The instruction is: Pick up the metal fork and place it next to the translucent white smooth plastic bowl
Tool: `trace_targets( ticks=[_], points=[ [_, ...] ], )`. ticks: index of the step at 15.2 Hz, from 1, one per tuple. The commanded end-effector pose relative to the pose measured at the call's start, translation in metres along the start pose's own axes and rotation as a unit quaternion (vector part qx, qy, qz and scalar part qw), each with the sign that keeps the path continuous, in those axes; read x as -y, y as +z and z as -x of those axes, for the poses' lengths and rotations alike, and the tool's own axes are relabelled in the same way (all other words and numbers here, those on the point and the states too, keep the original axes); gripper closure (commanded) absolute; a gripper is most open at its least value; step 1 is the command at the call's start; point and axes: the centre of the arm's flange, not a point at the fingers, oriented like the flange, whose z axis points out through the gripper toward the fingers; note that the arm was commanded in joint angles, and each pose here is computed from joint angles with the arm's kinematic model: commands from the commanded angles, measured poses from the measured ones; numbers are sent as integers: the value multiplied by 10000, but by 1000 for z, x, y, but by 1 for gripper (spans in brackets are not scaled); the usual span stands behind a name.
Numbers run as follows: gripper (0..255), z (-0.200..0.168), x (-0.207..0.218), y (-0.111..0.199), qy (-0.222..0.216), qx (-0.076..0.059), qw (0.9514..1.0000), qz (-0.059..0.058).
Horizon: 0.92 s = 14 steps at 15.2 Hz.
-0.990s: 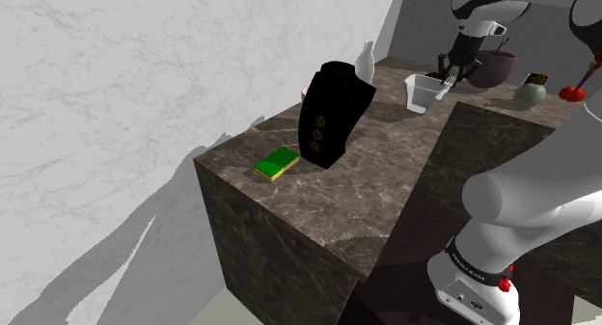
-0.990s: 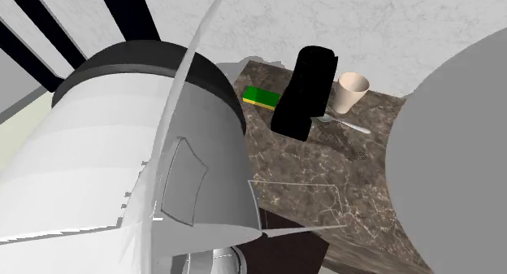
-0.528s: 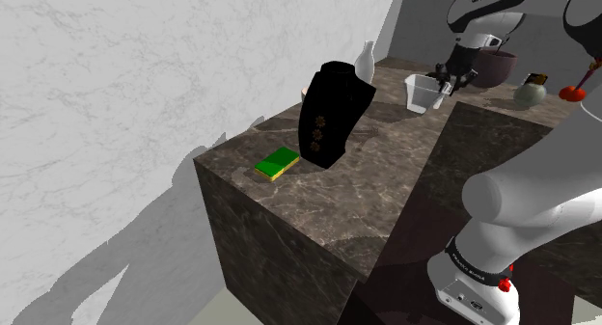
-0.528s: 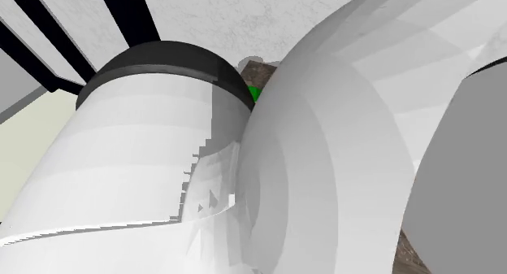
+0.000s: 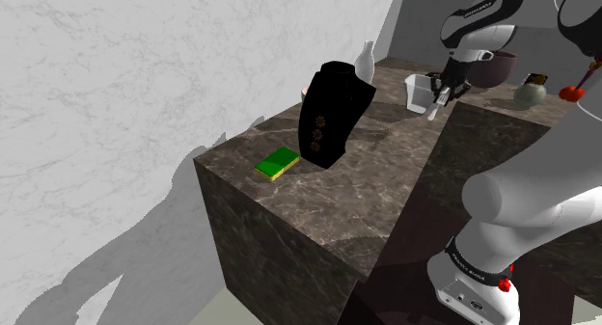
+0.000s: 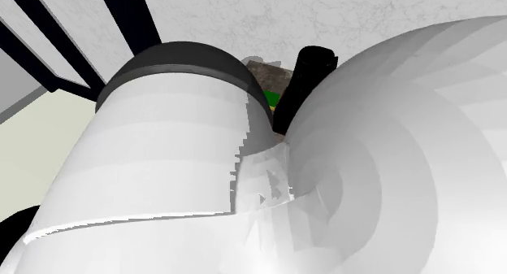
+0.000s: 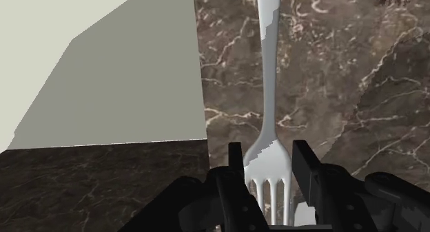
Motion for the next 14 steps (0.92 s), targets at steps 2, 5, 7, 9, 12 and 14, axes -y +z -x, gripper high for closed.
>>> trace_targets(
  ticks=[2,5,7,9,12,14],
  points=[
    [255,1,-1,16,0,-2,10000,-1],
    [255,2,-1,32,0,-2,10000,-1],
    [255,3,-1,42,0,-2,10000,-1],
    [255,3,-1,53,0,-2,10000,-1],
    [255,4,-2,68,0,-2,10000,-1],
    [255,5,-2,79,0,-2,10000,-1]
  ],
)
